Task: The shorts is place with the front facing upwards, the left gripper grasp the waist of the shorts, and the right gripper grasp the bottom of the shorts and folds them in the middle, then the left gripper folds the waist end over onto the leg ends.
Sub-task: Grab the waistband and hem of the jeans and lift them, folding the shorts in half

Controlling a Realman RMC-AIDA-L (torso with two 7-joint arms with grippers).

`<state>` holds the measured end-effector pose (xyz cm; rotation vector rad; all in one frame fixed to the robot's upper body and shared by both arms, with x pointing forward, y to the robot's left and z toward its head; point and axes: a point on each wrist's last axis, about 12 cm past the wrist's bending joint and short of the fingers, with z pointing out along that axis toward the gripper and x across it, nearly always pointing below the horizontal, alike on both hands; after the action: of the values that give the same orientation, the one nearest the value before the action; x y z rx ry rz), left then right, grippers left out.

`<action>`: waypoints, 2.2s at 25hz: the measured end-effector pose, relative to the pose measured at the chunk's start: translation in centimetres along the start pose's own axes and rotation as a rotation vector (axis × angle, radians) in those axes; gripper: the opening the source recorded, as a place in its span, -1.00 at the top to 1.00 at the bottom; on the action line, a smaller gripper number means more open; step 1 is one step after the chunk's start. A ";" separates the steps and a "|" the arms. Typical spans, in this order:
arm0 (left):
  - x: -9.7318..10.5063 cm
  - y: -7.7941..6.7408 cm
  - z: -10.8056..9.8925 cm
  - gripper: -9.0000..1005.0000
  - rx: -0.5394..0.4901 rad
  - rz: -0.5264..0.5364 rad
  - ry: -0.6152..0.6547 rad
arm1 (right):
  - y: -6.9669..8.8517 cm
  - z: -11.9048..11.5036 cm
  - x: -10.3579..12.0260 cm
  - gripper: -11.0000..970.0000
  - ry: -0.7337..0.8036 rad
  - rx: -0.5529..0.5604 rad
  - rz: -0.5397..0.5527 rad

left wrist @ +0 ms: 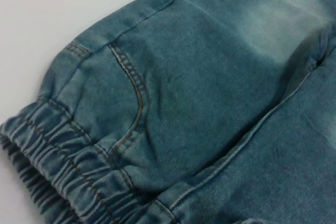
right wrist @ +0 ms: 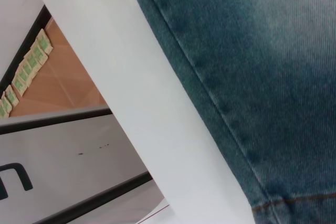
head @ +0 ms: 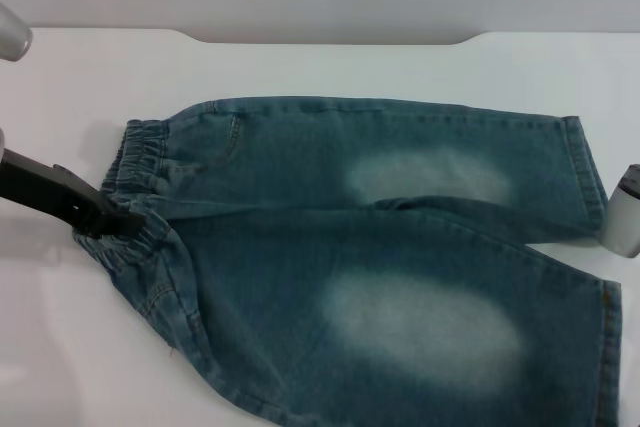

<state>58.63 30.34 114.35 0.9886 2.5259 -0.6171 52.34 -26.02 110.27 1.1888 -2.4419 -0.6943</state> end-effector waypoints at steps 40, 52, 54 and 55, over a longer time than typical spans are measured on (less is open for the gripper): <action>-0.2 -0.2 0.3 0.90 -0.003 0.018 0.021 | -0.2 0.1 -0.9 -0.20 -0.034 0.019 -0.018; -0.2 -0.3 0.6 0.90 0.003 0.020 0.022 | -0.2 0.1 -1.0 -0.19 -0.030 0.026 -0.027; -0.2 -0.4 0.6 0.90 0.004 0.020 0.022 | -0.1 0.0 -1.1 -0.19 -0.039 0.027 -0.033; -0.2 -0.4 0.6 0.90 0.004 0.020 0.022 | -0.1 0.0 -1.2 -0.19 -0.042 0.028 -0.035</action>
<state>58.64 29.67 114.05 1.0262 2.5319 -0.6085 53.13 -25.14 110.15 1.2426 -2.4783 -0.7051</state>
